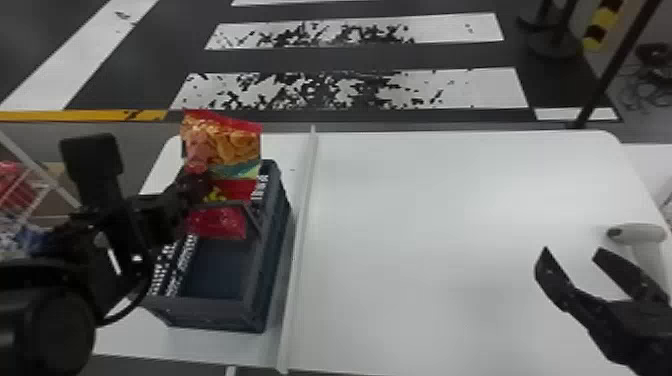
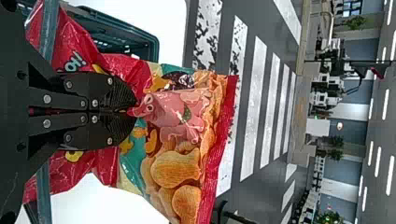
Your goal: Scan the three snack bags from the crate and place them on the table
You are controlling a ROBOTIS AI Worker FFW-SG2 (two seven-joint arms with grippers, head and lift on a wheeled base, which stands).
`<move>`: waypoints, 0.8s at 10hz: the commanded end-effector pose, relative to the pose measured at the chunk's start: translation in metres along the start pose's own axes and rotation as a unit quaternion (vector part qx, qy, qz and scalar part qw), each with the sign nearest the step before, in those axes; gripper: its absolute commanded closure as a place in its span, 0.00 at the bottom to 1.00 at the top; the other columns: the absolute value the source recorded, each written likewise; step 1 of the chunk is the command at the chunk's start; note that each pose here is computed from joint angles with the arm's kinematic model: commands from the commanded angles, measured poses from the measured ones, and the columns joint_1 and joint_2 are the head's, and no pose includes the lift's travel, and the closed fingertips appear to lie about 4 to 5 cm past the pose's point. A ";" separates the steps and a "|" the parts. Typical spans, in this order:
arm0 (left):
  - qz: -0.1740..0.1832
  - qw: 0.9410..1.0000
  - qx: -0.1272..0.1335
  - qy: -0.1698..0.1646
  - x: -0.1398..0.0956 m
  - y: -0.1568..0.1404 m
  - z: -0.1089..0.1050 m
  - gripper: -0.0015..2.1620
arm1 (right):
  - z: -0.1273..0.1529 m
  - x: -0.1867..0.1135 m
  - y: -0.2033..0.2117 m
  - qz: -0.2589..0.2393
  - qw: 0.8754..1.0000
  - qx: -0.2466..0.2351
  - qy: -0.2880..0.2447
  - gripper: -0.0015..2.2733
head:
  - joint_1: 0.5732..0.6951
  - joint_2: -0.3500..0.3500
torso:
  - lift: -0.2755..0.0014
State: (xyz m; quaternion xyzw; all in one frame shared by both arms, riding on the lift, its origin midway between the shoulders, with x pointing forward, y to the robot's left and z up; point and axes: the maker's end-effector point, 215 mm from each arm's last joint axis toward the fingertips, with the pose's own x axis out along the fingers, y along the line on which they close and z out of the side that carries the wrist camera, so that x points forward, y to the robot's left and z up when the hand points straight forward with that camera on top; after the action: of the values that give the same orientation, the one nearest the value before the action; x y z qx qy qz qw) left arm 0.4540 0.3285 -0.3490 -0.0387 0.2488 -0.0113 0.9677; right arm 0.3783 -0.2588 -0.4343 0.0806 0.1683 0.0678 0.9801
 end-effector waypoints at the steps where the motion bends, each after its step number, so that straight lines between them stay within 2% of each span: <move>1: 0.004 1.000 0.005 -0.013 0.003 0.004 -0.005 0.80 | 0.002 -0.001 -0.004 -0.002 1.000 0.002 -0.001 0.08 | 1.00 0.64 | 0.77; 4: 0.037 0.998 0.034 -0.028 0.009 0.033 -0.011 0.80 | -0.002 -0.004 -0.006 -0.005 1.000 0.002 0.002 0.08 | 1.00 0.65 | 0.77; 8: 0.038 0.997 0.050 -0.055 0.012 0.038 0.004 0.80 | 0.000 -0.007 -0.003 -0.005 1.000 0.005 0.000 0.08 | 1.00 0.69 | 0.77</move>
State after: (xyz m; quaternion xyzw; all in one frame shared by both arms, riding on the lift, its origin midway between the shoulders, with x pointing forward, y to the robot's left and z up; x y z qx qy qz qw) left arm 0.4647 0.3659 -0.3572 0.0176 0.2020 0.0148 0.9791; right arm 0.3725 -0.2634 -0.4342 0.0845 0.1701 0.0613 0.9799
